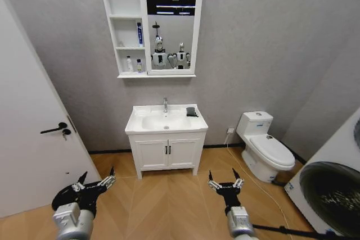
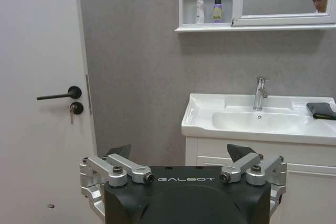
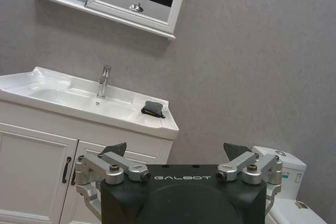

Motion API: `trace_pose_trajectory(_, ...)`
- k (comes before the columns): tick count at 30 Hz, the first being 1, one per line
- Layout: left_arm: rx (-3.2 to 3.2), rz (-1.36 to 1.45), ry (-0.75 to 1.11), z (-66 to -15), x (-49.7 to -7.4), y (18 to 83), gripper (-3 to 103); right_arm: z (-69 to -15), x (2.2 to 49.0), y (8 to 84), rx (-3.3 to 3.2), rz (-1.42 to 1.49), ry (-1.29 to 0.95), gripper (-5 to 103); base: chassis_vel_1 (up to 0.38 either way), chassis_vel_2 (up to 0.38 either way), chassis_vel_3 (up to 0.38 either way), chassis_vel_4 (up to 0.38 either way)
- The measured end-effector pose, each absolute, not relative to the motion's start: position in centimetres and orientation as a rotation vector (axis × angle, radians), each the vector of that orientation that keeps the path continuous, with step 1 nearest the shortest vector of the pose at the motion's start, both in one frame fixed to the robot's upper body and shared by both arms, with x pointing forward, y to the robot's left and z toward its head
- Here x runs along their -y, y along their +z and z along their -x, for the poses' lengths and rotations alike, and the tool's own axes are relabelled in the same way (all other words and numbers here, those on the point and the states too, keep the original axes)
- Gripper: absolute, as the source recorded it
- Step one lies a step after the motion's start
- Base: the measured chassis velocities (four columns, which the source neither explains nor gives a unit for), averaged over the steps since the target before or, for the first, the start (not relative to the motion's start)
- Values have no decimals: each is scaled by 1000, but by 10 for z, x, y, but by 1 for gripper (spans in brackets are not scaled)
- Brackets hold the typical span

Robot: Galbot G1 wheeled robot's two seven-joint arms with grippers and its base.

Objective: Move facial cleanser and shampoo from washbasin to cabinet, then wipe washbasin with towel.

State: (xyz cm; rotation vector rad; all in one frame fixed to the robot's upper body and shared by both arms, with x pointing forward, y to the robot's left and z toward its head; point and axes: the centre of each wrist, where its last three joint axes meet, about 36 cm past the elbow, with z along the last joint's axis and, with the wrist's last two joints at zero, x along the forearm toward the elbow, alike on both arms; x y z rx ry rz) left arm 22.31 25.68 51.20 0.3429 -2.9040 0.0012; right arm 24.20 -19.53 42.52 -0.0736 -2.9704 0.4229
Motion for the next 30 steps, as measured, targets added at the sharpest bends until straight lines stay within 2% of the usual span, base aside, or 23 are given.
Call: trace_pose_trajectory(30, 2904, -342, 2, -223, -257, 512, 100, -251, 202, 429, 2941, 74, 456, 100, -12, 10, -2, 5)
